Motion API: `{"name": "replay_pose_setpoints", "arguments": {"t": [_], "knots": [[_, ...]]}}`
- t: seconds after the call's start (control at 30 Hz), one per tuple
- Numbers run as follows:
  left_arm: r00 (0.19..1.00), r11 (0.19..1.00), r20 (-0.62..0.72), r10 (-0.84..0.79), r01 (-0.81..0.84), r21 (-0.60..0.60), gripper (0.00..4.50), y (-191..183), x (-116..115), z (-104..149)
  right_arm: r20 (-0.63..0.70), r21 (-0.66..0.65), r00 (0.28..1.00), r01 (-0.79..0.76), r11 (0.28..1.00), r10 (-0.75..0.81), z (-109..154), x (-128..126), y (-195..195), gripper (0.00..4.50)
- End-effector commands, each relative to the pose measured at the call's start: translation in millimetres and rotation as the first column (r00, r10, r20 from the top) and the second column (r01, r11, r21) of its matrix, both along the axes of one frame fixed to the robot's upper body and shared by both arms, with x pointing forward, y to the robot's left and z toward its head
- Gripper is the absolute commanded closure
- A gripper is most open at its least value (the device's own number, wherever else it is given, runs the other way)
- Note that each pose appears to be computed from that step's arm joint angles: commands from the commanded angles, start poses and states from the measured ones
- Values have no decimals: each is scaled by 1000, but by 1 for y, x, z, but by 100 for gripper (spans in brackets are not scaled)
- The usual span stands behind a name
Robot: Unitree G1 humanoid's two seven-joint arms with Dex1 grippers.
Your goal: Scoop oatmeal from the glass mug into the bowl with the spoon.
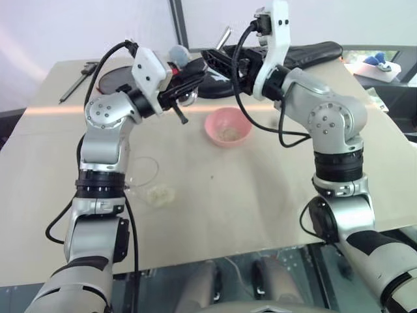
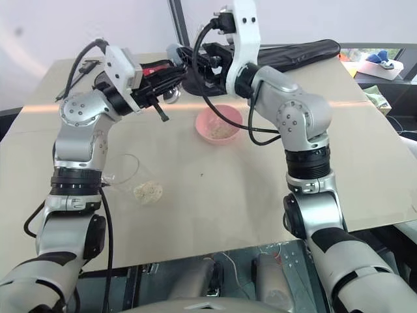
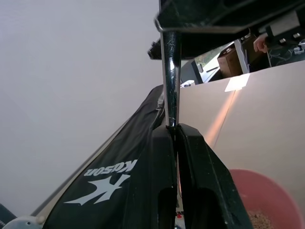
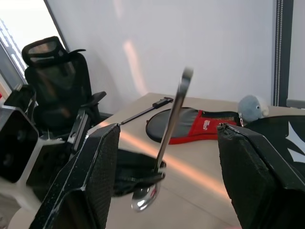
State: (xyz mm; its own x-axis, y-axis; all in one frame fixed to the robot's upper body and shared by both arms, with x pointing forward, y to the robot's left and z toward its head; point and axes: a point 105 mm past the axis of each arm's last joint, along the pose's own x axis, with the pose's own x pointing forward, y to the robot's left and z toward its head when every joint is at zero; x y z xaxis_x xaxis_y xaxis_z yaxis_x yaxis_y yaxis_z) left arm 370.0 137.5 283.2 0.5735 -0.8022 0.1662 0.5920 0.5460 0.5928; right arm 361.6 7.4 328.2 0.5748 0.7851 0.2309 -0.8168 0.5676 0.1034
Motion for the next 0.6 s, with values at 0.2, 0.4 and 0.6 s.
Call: {"name": "replay_pose_setpoints", "arguments": {"t": [0.2,0.4,0.6], "knots": [[997,1000,79,-24,23,20,450,-3,-12,18,47,27,998,-42,999,40,20,-9,2,446],[996,999,74,-41,40,28,450,-5,-13,19,15,34,999,-52,998,52,17,-8,1,446],[995,988,-92,-46,32,-153,269,22,-22,27,-22,179,1000,-1,984,5,37,3,-27,450]]}}
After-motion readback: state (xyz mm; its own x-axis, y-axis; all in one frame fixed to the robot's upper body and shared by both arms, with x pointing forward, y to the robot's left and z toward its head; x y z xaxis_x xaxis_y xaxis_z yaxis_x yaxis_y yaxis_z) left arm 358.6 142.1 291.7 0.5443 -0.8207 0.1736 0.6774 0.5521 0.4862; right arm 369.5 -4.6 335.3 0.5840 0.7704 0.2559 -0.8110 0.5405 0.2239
